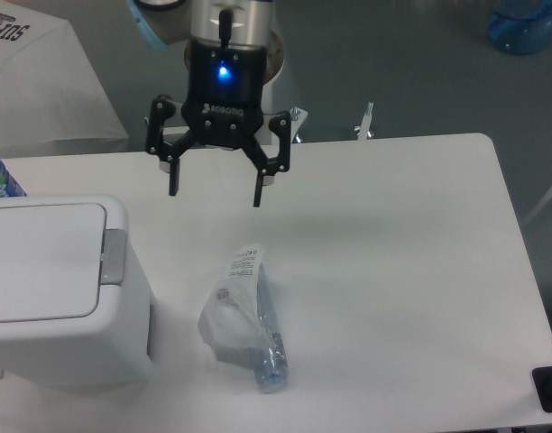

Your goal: Open the trash can

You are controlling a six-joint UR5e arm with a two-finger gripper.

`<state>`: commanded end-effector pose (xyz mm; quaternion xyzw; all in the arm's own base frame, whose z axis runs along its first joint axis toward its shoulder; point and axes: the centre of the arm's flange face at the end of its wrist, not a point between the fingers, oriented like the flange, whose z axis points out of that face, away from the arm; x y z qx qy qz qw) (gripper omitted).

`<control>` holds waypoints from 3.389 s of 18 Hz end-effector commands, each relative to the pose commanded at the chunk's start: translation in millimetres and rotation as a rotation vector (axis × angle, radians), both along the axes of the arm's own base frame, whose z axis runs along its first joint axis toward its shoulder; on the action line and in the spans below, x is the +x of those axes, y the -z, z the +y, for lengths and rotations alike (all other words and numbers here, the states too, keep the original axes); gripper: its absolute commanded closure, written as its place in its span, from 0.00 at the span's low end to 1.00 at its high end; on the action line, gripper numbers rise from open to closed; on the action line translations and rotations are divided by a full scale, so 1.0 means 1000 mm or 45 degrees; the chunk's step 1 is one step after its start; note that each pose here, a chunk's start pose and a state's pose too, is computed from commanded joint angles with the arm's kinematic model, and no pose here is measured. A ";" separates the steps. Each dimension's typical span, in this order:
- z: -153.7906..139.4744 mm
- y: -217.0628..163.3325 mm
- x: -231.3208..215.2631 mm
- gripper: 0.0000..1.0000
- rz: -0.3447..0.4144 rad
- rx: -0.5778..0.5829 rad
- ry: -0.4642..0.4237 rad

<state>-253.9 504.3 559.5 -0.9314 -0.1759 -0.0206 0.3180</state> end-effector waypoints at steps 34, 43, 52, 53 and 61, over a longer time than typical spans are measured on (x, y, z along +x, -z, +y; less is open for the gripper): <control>0.051 0.067 0.010 0.00 -0.131 -0.049 -0.004; 0.056 0.076 0.012 0.00 -0.136 -0.064 0.007; 0.061 0.082 0.015 0.00 -0.134 -0.064 0.018; 0.062 0.084 0.015 0.00 -0.136 -0.067 0.018; 0.062 0.087 0.015 0.00 -0.136 -0.071 0.018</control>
